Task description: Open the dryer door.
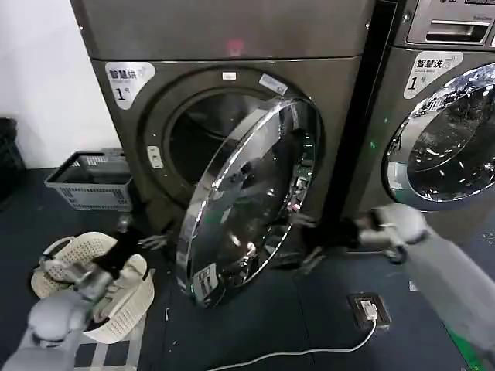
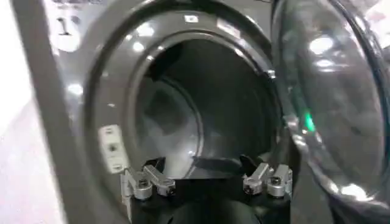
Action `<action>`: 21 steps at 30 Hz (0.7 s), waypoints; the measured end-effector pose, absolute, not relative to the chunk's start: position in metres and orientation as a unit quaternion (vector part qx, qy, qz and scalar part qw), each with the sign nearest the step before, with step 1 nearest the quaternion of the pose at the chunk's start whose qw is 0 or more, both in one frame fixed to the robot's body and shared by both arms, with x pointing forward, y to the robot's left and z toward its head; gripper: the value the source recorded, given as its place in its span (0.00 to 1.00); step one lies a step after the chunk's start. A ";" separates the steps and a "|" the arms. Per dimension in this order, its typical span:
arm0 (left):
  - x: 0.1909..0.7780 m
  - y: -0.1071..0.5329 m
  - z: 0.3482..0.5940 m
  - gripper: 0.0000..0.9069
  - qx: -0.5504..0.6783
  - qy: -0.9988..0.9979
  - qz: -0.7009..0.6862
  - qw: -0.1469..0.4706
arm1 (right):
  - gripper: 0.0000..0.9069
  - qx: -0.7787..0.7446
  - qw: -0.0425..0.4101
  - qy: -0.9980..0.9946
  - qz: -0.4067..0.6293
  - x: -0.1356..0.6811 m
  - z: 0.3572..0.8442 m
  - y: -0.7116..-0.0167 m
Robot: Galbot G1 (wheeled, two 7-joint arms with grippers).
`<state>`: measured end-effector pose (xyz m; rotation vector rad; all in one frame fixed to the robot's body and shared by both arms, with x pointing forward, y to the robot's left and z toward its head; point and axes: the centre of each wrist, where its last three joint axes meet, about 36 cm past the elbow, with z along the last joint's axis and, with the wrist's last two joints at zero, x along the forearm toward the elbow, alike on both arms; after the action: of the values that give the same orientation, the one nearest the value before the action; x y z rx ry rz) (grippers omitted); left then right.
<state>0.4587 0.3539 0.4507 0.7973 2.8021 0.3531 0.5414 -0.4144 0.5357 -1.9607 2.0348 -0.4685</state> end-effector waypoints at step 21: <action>0.536 0.210 0.456 1.00 0.419 0.891 0.084 0.152 | 1.00 -0.169 0.156 0.923 -0.309 0.219 0.514 -0.641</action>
<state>0.5364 0.2100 0.4561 1.2023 2.5571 0.2412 0.2194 -0.6405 0.5136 -0.4837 2.6426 -0.8844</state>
